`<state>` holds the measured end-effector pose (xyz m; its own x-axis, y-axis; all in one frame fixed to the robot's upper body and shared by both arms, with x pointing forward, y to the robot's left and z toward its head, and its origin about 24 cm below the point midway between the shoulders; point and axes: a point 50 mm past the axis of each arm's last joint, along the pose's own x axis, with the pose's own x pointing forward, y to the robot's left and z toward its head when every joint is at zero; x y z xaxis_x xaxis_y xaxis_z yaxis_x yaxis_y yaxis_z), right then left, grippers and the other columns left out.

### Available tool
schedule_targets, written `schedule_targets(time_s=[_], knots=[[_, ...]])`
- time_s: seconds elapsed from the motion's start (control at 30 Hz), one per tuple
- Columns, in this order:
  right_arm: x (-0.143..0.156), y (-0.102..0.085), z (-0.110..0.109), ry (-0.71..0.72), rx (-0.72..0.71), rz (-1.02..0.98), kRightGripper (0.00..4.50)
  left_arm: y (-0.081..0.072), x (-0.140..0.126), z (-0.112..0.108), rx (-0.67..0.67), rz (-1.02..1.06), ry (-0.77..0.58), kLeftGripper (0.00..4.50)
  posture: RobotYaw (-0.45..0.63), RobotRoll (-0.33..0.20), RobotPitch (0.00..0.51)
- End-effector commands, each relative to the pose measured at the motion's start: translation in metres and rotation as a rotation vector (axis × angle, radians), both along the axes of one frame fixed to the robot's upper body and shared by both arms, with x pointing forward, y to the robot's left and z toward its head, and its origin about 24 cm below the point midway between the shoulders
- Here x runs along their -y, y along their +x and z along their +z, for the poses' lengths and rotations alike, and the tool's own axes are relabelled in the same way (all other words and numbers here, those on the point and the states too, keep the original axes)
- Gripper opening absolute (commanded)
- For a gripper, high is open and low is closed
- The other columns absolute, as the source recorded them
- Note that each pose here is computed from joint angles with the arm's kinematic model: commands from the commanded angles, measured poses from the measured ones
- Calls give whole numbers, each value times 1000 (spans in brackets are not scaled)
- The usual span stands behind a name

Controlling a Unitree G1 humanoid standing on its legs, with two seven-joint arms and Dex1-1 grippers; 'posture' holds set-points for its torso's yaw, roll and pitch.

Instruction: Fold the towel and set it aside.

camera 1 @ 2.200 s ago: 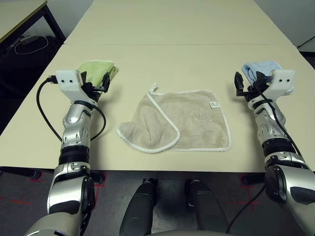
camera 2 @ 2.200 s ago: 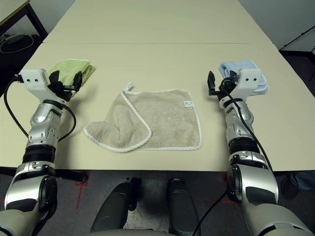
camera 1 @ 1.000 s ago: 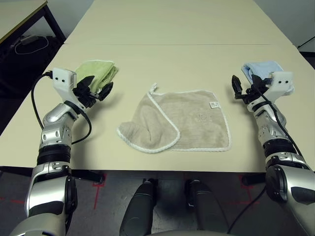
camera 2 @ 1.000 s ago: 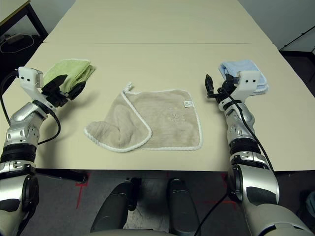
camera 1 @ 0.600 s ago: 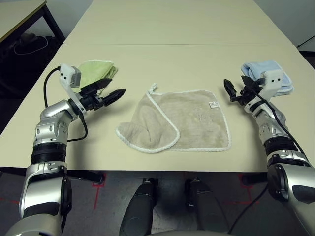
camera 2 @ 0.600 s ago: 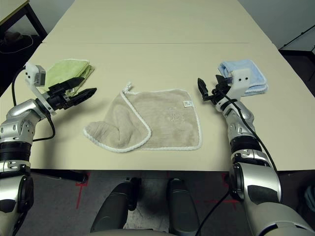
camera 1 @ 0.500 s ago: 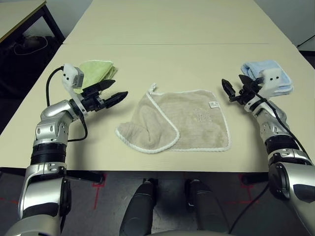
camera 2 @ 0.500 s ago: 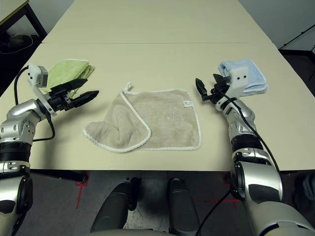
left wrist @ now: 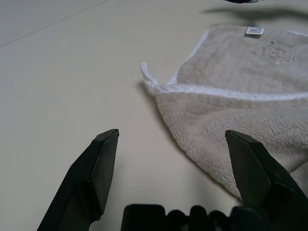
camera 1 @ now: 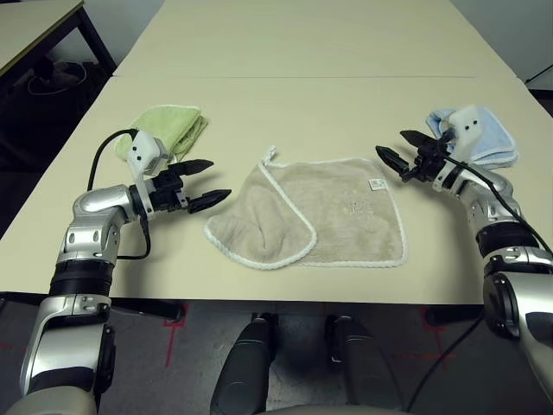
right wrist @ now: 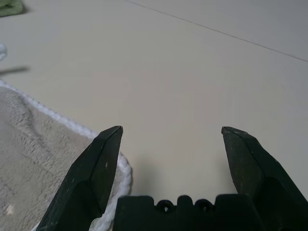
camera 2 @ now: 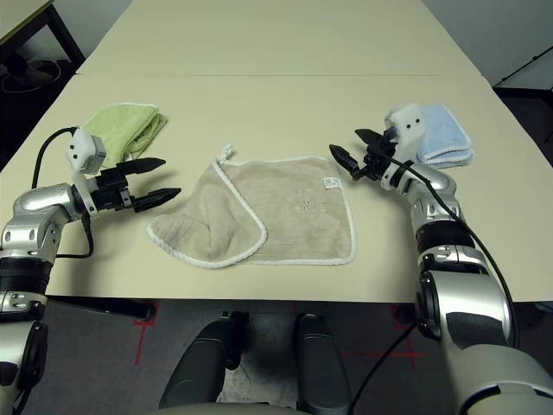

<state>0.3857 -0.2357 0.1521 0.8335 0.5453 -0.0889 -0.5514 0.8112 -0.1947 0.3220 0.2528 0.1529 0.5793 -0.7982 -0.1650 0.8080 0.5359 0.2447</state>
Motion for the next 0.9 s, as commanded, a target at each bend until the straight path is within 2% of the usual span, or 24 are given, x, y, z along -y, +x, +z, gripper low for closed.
schedule_targets(time_s=[0.03, 0.2, 0.9], knots=[[-1, 2, -6, -63, -101, 25, 4500, -1, 7, -3, -13, -22, 8, 4486, 31, 0, 185], [-7, 4, -3, -134, -175, 94, 4500, -3, 9, -3, -21, -24, 5, 4486, 51, 0, 189], [-10, 5, -12, -363, -325, 124, 4500, -7, 17, -2, -19, -35, -2, 4486, 66, 0, 188]])
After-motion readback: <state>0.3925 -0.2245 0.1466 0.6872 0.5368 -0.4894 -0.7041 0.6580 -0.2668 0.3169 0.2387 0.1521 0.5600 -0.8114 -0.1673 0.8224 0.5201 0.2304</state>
